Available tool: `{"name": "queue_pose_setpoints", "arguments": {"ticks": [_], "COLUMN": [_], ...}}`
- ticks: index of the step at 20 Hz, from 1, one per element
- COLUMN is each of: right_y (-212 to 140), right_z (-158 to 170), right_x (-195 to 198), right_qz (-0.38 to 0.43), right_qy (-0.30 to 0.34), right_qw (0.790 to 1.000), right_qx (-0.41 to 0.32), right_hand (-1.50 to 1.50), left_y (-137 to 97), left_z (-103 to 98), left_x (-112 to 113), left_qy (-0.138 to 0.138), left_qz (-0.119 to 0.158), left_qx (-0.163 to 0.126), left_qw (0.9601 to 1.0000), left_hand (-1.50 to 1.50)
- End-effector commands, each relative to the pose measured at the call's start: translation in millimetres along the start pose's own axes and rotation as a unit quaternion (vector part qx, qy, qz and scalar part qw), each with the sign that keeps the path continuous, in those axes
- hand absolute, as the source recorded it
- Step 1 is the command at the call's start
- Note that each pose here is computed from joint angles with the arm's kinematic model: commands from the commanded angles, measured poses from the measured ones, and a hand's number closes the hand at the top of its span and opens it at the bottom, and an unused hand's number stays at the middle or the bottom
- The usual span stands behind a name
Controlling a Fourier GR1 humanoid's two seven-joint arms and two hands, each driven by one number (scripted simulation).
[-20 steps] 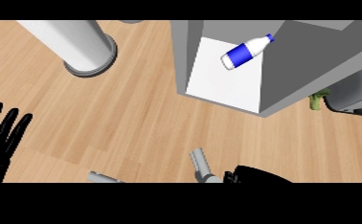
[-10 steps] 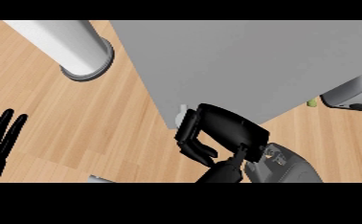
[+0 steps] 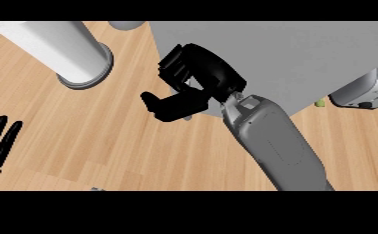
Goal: Pick up the bottled water, place it into the cabinet and close the cabinet
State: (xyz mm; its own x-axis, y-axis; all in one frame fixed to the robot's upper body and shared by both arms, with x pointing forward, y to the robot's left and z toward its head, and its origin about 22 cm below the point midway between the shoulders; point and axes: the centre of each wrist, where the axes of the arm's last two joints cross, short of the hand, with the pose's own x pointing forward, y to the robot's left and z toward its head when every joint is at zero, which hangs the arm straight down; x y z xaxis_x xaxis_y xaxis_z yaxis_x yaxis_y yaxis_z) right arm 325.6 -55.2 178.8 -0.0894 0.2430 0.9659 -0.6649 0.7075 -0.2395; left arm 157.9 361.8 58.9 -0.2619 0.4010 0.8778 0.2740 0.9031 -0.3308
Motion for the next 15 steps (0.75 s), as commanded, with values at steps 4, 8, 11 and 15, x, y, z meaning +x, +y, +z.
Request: {"name": "queue_pose_setpoints", "arguments": {"ticks": [4, 8, 11, 15], "right_y": [-20.7, -27.3, -26.1, -20.8], "right_z": [-35.1, -40.0, -45.2, -58.2], "right_x": [20.5, 20.8, 24.2, 30.7], "right_qz": [-0.024, -0.07, -0.107, -0.108], "right_qy": [-0.028, -0.027, -0.031, -0.032], "right_qw": [0.994, 0.987, 0.983, 0.984], "right_qx": [-0.106, -0.141, -0.148, -0.14], "right_hand": [1.5, -1.5, -1.5, -1.5], "left_y": [5.7, 3.0, 4.6, 2.3], "left_z": [9.0, 9.6, 9.7, 11.2], "left_x": [-0.4, -0.4, 4.8, 3.2], "left_qy": [-0.01, -0.006, -0.014, -0.015], "left_qz": [0.011, 0.006, 0.005, 0.007], "left_qx": [0.004, 0.008, 0.011, 0.015], "left_qw": [0.9999, 0.9999, 0.9998, 0.9997], "left_hand": [-1.5, -1.5, -1.5, -1.5]}}
